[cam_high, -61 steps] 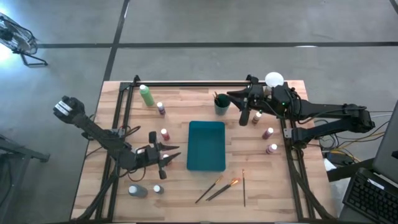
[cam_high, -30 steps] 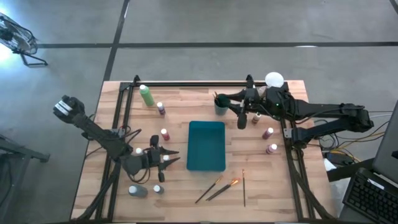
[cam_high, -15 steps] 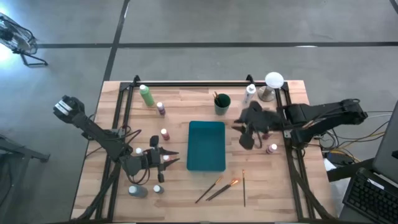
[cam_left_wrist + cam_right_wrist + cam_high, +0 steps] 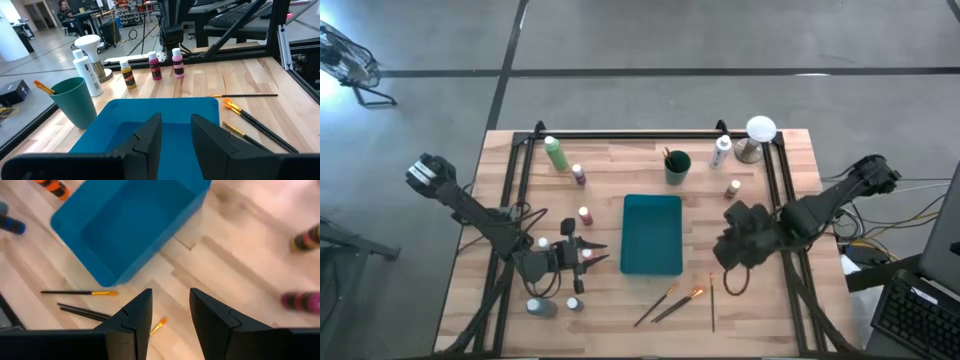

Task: Pick & Place Paint Supplies
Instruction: Put the gold paint brush into the green cup

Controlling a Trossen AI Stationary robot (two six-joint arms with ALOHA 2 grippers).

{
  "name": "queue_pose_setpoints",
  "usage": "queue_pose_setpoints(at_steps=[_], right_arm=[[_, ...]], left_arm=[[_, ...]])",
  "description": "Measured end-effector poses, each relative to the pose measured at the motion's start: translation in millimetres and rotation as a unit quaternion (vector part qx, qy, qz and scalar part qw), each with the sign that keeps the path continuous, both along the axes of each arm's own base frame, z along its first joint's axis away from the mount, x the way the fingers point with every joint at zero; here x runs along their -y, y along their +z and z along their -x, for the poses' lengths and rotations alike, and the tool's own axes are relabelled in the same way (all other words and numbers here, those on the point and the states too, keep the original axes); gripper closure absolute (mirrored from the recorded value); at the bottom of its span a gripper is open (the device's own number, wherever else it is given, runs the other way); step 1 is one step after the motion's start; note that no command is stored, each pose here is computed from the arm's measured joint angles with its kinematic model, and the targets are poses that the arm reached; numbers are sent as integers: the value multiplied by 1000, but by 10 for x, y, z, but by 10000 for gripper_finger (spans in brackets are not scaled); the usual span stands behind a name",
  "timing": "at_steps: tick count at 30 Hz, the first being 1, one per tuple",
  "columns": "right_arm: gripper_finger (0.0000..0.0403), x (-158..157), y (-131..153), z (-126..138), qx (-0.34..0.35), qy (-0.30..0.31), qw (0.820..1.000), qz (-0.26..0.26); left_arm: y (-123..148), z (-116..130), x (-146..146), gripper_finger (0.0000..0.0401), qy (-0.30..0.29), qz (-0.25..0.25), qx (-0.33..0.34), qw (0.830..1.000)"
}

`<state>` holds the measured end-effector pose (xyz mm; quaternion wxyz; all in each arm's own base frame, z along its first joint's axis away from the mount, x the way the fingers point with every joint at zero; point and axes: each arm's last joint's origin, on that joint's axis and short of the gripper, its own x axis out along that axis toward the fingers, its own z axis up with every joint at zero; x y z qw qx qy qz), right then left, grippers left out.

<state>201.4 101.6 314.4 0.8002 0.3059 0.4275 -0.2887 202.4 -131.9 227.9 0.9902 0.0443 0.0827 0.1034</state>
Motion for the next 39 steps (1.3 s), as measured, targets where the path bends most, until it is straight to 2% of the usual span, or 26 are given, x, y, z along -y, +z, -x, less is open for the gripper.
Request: queue_pose_setpoints(at_steps=[8,13,17,20,27,32,34,39], right_arm=[[259,-213,-379,-267,-91,-32,995,-35],[264,-317,-594,-372,-134,-70,987,-54],[267,-367,-723,-411,-147,-94,983,-51],[255,-378,-809,-435,-152,-105,981,-50],[199,-378,-1058,-426,-145,-140,973,-112],[175,-370,-1276,-393,-138,-151,968,-142],[171,-376,-1332,-408,-126,-147,968,-158],[177,-333,-1444,-361,-134,-154,966,-156]], left_arm=[[-3,1,-1,291,-4,-28,-7,1000],[-3,1,-1,291,-4,-31,-8,999],[-2,0,-1,291,-4,-31,-8,999],[-3,1,-1,291,-4,-31,-8,999],[-4,0,1,291,-8,-31,-9,999],[-4,0,3,291,-11,-30,-9,999],[-5,0,4,291,-12,-30,-9,999],[-4,0,3,291,-12,-30,-9,999]])
